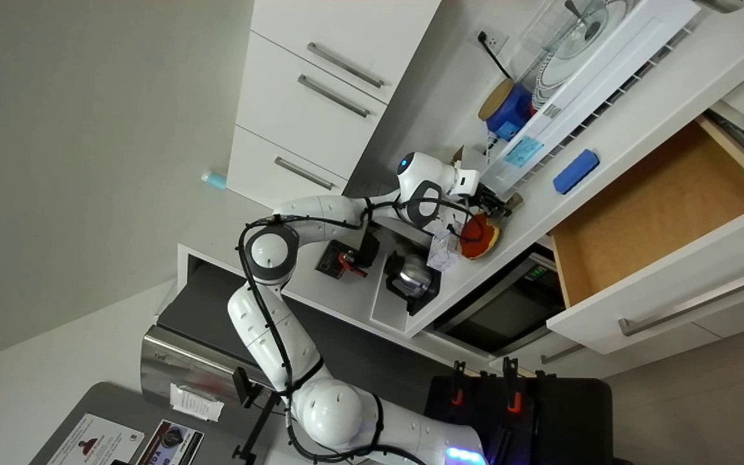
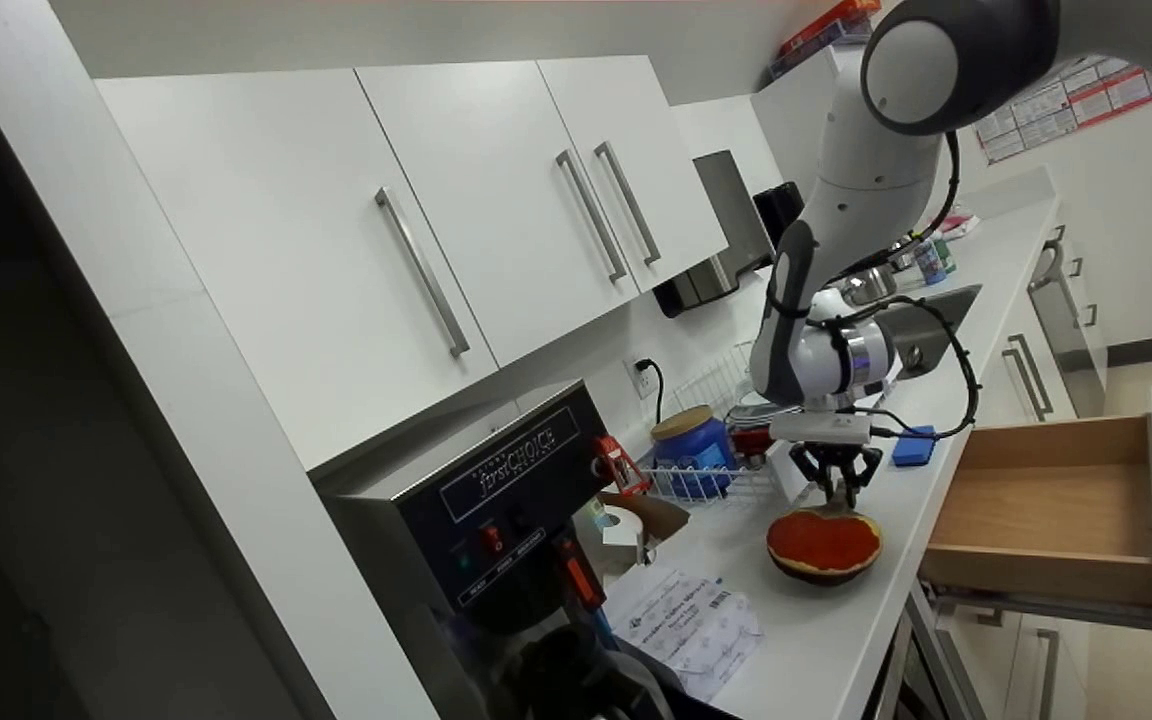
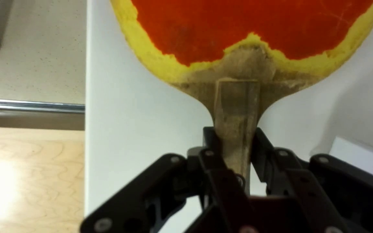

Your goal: Take the racket in the drawer and put it on the counter

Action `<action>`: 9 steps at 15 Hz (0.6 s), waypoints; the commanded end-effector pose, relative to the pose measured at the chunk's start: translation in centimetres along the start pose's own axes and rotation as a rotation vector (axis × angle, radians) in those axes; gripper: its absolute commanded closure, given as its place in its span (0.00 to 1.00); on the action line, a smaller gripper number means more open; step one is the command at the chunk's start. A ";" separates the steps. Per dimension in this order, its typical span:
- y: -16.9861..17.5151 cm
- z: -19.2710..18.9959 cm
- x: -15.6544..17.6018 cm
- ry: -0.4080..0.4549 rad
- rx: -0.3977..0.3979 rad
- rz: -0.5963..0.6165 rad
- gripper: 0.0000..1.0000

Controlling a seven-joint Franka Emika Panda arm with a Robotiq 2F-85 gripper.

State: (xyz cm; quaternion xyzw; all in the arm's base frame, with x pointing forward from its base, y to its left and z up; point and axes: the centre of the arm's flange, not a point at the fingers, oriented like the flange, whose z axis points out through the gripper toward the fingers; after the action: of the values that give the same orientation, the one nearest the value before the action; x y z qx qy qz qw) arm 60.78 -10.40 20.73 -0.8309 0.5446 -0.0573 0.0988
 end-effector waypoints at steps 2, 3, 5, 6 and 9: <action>-2.6 1.5 -0.7 0.030 0.008 0.035 0.93; -2.8 1.6 -0.9 0.038 -0.002 0.044 0.93; -2.7 1.9 -1.0 0.038 -0.022 0.055 0.93; -2.6 1.9 -1.1 0.041 -0.032 0.056 0.75; -1.8 0.4 -1.2 0.033 -0.042 0.055 0.38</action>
State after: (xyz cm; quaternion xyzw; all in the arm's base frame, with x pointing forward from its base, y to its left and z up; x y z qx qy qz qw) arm 62.47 -8.60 18.82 -0.8209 0.5627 -0.0601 0.0768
